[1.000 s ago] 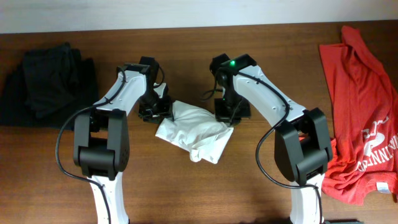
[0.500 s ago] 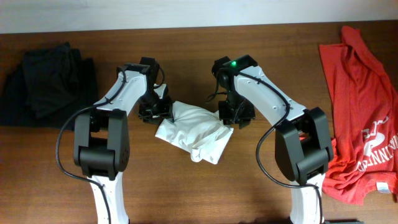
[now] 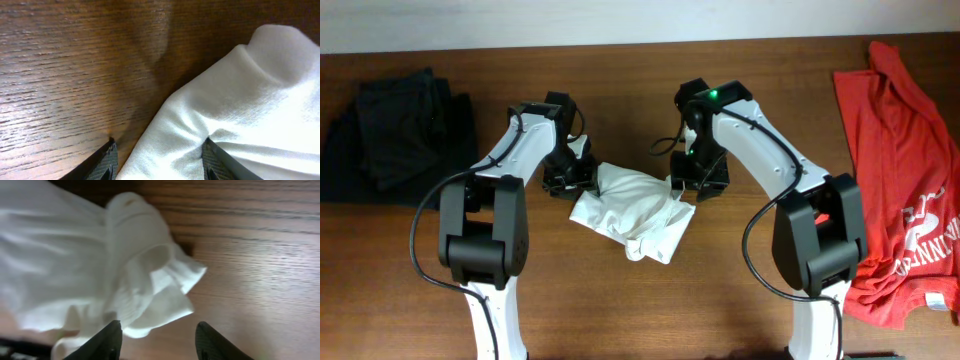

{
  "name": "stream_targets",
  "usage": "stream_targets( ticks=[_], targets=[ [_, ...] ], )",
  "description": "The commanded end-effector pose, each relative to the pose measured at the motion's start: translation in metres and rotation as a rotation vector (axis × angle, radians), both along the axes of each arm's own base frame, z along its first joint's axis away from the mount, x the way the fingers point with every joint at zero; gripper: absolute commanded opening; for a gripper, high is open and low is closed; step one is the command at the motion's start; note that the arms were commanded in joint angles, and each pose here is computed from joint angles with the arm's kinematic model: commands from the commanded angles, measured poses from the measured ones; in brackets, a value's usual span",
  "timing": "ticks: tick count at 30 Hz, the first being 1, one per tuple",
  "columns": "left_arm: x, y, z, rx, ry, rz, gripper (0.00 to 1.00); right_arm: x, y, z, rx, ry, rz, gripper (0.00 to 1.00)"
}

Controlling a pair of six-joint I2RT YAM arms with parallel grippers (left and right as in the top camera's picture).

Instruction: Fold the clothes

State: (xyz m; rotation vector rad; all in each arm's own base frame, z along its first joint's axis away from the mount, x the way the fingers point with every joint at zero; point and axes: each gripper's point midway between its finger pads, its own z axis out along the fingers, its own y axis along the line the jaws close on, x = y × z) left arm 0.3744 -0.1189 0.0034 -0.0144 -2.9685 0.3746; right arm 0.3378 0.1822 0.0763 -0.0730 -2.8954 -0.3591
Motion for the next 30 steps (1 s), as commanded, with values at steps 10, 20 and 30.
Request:
stream_targets(
  ticks=[10, 20, 30],
  targets=[
    [-0.016, 0.008, -0.022, 0.048, 0.063, -0.026, 0.54, 0.017, 0.023, 0.003, 0.1, -0.116, 0.021, 0.54],
    [-0.017, 0.008, -0.023, 0.047, 0.065, -0.026, 0.54, -0.009, -0.044, -0.023, -0.172, -0.005, -0.022, 0.04],
    [-0.027, 0.01, -0.02, 0.055, 0.11, -0.027, 0.54, -0.044, -0.075, -0.07, -0.273, 0.079, -0.008, 0.21]
  ],
)
